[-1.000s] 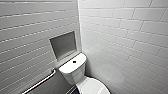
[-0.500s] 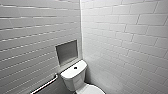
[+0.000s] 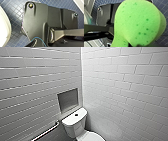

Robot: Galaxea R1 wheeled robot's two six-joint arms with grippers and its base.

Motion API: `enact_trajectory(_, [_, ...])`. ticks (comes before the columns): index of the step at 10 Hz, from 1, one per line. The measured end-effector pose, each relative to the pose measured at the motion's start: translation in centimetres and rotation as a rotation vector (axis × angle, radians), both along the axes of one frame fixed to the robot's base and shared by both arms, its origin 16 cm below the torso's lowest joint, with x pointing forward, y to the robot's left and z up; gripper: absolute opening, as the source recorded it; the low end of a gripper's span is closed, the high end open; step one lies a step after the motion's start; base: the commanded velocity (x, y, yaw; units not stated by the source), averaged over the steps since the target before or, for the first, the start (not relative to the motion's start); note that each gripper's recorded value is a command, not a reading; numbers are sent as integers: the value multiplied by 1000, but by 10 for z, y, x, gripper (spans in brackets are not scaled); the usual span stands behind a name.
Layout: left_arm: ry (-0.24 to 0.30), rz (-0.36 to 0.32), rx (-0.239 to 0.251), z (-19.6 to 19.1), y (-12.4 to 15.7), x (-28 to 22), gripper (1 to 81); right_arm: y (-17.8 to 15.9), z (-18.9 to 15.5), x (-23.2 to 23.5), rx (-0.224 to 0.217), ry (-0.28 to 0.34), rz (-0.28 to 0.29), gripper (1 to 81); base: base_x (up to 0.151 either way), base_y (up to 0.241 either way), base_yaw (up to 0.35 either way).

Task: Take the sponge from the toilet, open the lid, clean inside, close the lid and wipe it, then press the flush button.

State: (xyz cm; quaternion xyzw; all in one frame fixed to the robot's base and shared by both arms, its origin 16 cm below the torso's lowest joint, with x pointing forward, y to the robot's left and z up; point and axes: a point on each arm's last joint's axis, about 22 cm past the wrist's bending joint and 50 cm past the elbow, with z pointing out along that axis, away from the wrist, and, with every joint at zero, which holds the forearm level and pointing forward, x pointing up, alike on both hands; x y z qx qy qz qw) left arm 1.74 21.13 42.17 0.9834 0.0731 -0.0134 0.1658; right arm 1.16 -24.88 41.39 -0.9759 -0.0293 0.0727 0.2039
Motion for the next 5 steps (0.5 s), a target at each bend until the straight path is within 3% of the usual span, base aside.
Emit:
enact_trajectory(3, [36,0,0,7,0,-29,811,0,7,-30,0,35,1,10,0,0,0])
enact_trajectory(5, [32,1,1,7,1,-28,811,0,7,-33,-2,37,1,10,0,0,0])
